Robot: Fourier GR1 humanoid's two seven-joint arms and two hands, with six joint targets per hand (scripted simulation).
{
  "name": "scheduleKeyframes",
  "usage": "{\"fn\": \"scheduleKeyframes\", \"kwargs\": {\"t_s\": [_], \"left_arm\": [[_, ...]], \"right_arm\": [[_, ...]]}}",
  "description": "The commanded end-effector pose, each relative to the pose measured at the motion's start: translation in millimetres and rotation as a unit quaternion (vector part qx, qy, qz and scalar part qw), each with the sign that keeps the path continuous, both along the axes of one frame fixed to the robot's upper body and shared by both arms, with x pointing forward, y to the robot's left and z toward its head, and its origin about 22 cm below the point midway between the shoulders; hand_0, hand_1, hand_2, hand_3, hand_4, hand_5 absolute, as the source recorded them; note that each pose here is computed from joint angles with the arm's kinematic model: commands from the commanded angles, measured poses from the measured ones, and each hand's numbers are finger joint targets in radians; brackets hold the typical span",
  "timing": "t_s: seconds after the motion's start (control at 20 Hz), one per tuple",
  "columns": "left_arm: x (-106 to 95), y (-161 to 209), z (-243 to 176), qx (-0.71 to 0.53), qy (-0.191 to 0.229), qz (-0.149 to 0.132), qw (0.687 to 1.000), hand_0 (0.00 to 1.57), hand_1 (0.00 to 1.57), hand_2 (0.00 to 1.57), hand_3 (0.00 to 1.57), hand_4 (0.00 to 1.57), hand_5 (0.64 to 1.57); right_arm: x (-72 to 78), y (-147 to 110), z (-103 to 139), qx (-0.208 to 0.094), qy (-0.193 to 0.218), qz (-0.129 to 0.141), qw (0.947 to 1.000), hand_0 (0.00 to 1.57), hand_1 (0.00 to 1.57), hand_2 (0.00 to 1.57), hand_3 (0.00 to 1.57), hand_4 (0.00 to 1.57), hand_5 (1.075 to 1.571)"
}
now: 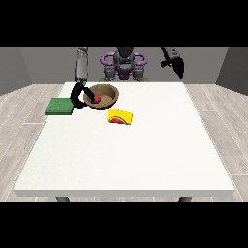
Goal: Pick the cup and pour the ball into the bowl, then pick the bowl and place it on the pad
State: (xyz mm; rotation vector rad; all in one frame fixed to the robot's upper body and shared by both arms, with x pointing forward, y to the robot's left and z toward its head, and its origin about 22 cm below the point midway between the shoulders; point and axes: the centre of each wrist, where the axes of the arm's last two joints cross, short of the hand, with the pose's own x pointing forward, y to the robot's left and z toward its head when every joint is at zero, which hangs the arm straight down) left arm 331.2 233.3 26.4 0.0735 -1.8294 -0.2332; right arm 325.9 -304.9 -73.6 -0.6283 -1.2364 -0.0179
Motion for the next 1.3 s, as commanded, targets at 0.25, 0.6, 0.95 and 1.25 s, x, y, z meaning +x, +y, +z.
{"fn": "scheduleKeyframes", "kwargs": {"t_s": [0.25, 0.6, 0.95, 1.25], "left_arm": [[-24, 41, -54, -0.005, 0.109, 0.083, 0.991, 0.00, 0.00, 0.00, 0.00, 1.00, 1.404], [-29, 60, -42, -0.006, 0.061, 0.075, 0.995, 0.00, 0.00, 0.00, 0.00, 1.02, 1.424], [-5, 87, 1, -0.031, 0.005, 0.076, 0.997, 0.00, 0.00, 0.00, 0.00, 1.25, 1.503], [-32, 208, 49, -0.044, -0.049, 0.109, 0.992, 0.00, 0.00, 0.00, 0.00, 1.30, 1.571]], "right_arm": [[44.6, 21, 59, -0.002, 0.119, 0.032, 0.9924, 1.57, 1.57, 1.57, 0.89, 0.81, 1.567], [24.9, -75, 90, 0.019, 0.057, 0.003, 0.9982, 1.57, 1.57, 1.57, 0.47, 0.83, 1.570], [17.7, -112, 113, -0.003, 0.027, -0.006, 0.9996, 1.57, 1.57, 1.57, 0.22, 0.88, 1.570], [3.2, -125, 102, 0.011, -0.004, -0.036, 0.9993, 1.57, 1.57, 1.57, 0.00, 0.86, 1.570]]}}
